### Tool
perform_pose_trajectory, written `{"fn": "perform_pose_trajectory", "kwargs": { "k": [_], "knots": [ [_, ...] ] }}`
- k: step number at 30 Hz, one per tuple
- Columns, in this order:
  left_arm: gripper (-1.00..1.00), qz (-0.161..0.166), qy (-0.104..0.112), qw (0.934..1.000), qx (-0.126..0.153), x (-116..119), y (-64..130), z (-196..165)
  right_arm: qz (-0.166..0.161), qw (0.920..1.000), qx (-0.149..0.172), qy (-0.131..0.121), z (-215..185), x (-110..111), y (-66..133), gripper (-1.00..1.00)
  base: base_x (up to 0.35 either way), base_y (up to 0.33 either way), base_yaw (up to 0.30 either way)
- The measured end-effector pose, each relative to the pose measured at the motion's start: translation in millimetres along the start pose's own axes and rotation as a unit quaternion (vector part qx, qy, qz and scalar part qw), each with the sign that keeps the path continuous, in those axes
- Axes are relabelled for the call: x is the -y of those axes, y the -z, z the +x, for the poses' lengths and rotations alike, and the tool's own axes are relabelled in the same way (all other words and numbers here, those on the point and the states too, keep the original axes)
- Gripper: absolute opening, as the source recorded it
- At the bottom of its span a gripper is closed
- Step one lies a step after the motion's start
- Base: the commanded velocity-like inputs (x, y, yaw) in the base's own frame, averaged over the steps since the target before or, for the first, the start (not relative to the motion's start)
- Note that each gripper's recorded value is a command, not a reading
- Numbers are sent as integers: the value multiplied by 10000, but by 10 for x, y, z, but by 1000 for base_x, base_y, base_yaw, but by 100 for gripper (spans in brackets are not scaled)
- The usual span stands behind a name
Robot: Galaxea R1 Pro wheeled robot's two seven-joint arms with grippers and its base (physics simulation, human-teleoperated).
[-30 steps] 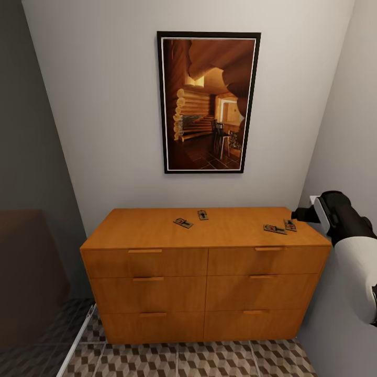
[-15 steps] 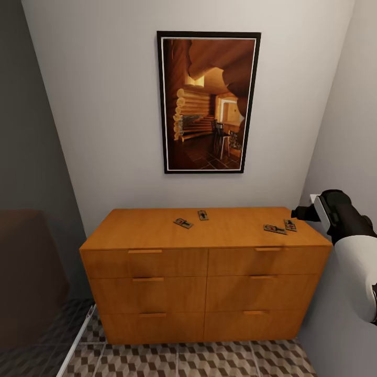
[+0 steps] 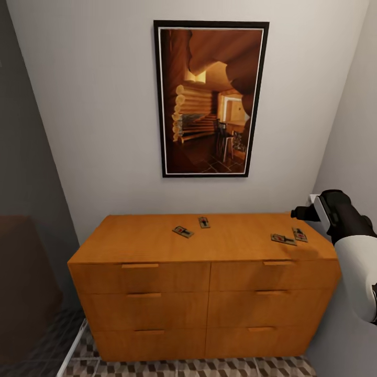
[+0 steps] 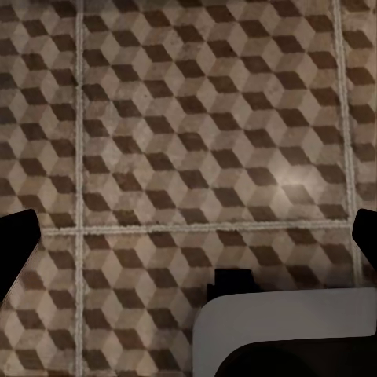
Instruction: Take the four mousetraps from the cabinet in the bathroom and place them on the bathroom floor. Make sure all four end up on the same floor surface, and ensure that at least two of them are either under or directly next to the same bathroom sink.
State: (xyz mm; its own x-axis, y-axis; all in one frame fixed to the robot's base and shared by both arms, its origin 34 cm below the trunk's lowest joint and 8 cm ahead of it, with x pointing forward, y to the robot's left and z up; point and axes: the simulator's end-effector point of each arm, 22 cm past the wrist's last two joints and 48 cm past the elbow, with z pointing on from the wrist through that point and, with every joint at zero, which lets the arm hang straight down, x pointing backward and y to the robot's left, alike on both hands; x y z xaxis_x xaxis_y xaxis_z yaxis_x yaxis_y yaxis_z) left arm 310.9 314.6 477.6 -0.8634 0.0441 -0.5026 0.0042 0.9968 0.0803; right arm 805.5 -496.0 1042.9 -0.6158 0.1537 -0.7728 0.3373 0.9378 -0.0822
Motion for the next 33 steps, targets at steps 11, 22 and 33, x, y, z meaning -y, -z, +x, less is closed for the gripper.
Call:
{"fn": "perform_pose_trajectory", "kwargs": {
  "k": [11,22,33],
  "knots": [
    [100,1,0,10000,-3,1,-2,0,-14,10000,2,15,0,-29,-6,100,83,0,0],
    [100,1,0,10000,-4,1,-1,2,-11,10000,9,9,-4,-16,-4,100,5,0,0],
    [100,0,2,10000,-3,0,-2,0,-2,10000,15,3,-8,-7,-3,100,0,0,0]
  ]
}}
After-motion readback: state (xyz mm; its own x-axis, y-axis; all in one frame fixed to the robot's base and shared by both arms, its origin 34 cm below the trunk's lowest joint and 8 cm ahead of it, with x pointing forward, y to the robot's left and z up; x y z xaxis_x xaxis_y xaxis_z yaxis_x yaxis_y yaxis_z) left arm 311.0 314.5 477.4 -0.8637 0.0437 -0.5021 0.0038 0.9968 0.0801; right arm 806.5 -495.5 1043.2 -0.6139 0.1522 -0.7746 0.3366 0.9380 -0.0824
